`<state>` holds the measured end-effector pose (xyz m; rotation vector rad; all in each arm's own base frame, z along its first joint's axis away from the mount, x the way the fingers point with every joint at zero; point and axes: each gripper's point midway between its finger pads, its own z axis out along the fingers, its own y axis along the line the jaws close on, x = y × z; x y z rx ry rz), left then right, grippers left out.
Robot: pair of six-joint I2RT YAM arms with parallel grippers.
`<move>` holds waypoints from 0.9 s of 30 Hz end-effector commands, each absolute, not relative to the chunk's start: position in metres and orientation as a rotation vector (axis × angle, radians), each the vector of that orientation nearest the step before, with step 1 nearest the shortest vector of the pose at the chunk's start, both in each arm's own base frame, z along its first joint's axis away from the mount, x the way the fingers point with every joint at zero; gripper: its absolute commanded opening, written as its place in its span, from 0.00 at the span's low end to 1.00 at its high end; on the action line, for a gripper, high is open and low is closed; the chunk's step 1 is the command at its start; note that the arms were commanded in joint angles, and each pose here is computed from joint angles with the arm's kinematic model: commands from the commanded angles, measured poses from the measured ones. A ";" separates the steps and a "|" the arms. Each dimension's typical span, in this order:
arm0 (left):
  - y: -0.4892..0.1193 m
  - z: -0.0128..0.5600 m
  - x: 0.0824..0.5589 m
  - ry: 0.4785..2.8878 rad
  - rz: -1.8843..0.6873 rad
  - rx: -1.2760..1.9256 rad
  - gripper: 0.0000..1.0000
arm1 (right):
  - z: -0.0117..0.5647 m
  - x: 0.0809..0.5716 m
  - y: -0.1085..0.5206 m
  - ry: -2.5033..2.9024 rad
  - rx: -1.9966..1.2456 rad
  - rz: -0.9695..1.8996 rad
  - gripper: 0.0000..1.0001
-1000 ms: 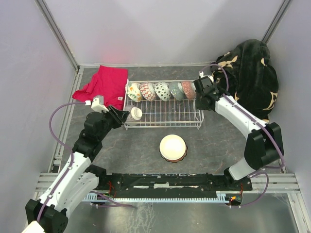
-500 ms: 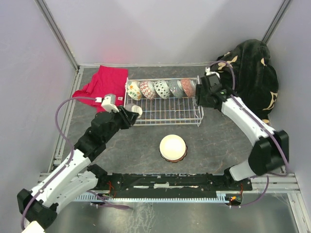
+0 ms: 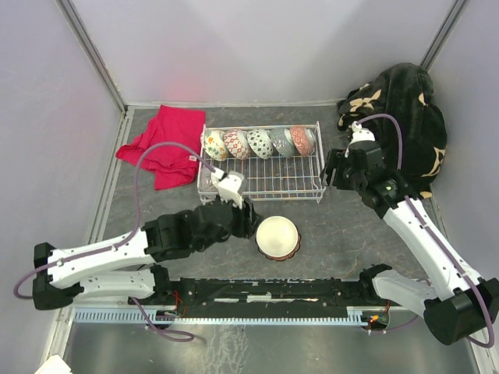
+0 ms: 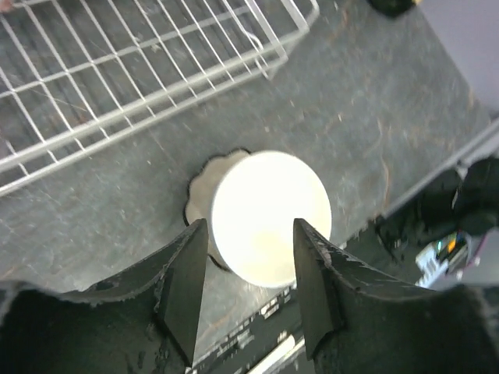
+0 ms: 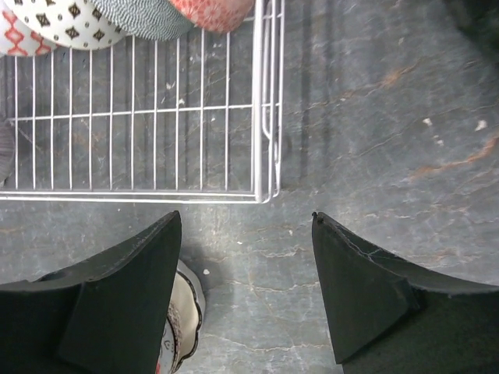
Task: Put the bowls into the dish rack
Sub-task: Pick up the bowl from the center of the board.
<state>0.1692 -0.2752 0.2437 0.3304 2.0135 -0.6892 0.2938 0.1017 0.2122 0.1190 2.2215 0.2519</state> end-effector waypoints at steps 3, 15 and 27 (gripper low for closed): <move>-0.298 0.238 0.121 2.002 -0.591 0.569 0.64 | 0.213 0.303 0.122 2.201 0.107 0.380 0.76; -0.357 0.194 0.086 2.066 -0.396 0.844 0.83 | 0.220 0.295 0.114 2.163 0.133 0.364 0.76; -0.380 0.158 0.093 2.113 -0.276 0.961 0.79 | 0.227 0.292 0.109 2.144 0.140 0.348 0.78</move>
